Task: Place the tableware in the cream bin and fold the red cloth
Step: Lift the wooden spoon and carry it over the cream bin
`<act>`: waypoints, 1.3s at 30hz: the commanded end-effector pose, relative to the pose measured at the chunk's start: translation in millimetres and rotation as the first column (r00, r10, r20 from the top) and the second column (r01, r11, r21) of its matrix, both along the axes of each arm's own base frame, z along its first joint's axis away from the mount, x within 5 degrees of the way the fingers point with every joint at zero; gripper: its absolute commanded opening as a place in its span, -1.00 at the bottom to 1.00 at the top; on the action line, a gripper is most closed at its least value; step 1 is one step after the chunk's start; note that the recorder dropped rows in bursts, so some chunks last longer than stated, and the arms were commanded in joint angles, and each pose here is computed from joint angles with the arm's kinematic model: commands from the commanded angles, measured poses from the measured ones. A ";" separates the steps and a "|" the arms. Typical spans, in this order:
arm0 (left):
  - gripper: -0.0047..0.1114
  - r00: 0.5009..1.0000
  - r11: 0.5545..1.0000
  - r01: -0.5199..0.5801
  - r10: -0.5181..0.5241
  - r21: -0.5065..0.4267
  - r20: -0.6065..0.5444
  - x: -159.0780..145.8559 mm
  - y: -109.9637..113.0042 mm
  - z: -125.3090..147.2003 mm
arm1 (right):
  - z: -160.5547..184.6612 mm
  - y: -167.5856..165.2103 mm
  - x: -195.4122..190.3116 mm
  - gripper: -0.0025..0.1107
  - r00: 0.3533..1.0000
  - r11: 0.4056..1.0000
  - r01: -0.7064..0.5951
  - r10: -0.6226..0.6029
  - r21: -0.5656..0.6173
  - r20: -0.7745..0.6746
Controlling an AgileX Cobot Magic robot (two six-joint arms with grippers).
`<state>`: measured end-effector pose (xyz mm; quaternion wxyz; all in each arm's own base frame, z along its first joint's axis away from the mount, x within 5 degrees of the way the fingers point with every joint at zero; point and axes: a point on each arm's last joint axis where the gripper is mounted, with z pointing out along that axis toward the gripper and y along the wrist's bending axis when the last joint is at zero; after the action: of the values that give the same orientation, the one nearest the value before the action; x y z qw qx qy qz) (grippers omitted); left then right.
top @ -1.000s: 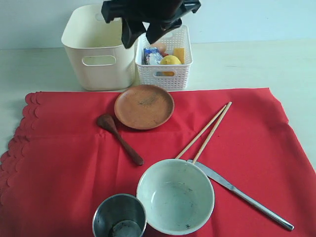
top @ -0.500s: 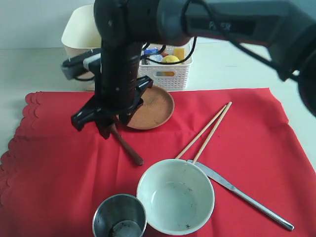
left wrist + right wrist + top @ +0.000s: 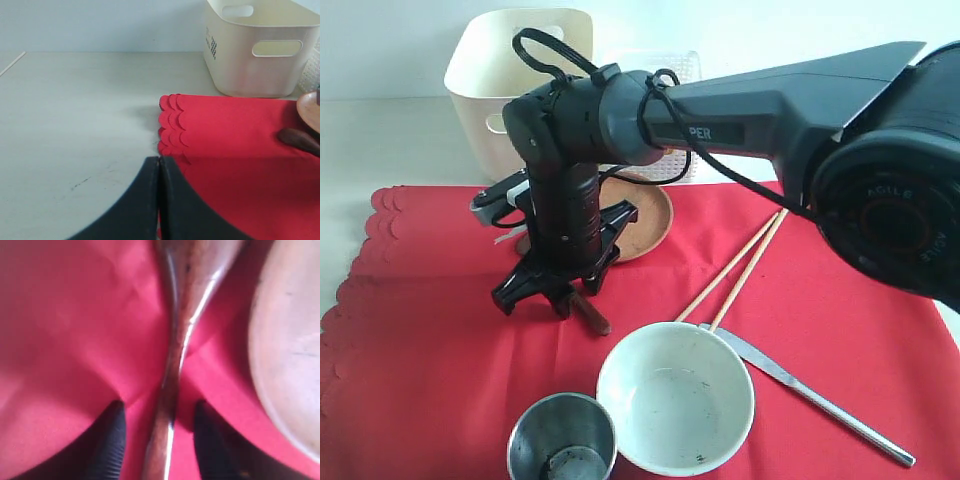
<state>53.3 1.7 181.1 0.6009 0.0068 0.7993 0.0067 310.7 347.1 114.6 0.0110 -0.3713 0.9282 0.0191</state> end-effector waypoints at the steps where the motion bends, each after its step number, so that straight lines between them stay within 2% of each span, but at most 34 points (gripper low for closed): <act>1: -0.92 1.000 1.000 -0.004 0.004 -0.004 0.008 -0.2 0.1 -0.4 | 3.0 1.0 1.1 -0.64 1.000 1.000 0.011 -0.012 0.008 0.021; 4: -0.92 1.000 1.000 -0.004 0.004 -0.004 0.008 -0.2 0.1 -0.4 | 17.1 1.2 1.0 -0.96 0.999 0.999 0.012 -0.014 0.033 0.040; 9: -0.92 1.000 1.000 -0.004 0.004 -0.004 0.008 -0.2 0.1 -0.4 | 68.7 -0.3 -0.4 -0.96 0.992 0.992 0.004 -0.020 0.130 0.125; 13: -0.92 1.000 1.000 -0.004 0.004 -0.004 0.008 -0.2 0.1 -0.4 | 132.3 -2.1 0.6 -0.96 0.960 0.964 -0.033 -0.043 0.265 0.277; 18: -0.92 1.000 1.000 -0.004 0.004 -0.004 0.008 -0.2 0.1 -0.4 | 204.3 1.3 17.0 -0.96 0.875 0.879 -0.098 -0.147 0.467 0.461; 21: -0.92 1.000 1.000 -0.004 0.004 -0.004 0.008 -0.2 0.1 -0.4 | 227.7 2.2 33.2 -0.96 0.826 0.822 -0.110 -0.237 0.558 0.512; 25: -0.92 1.000 1.000 -0.004 0.004 -0.004 0.008 -0.2 0.1 -0.4 | 234.1 3.6 54.0 -0.96 0.774 0.771 -0.125 -0.317 0.624 0.547; 29: -0.92 1.000 1.000 -0.004 0.004 -0.004 0.008 -0.2 0.1 -0.4 | 224.6 5.7 75.2 -0.96 0.736 0.727 -0.115 -0.395 0.677 0.549; 34: -0.92 1.000 1.000 -0.004 0.004 -0.004 0.008 -0.2 0.1 -0.4 | 196.0 10.3 103.3 -0.96 0.702 0.679 -0.100 -0.470 0.727 0.535; 39: -0.92 1.000 1.000 -0.004 0.004 -0.004 0.008 -0.2 0.1 -0.4 | 145.5 19.2 130.0 -0.96 0.655 0.655 -0.149 -0.496 0.740 0.571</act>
<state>53.3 1.7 181.1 0.6009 0.0068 0.7993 0.0067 433.0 365.0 265.7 0.5072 -0.2090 0.8028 0.2337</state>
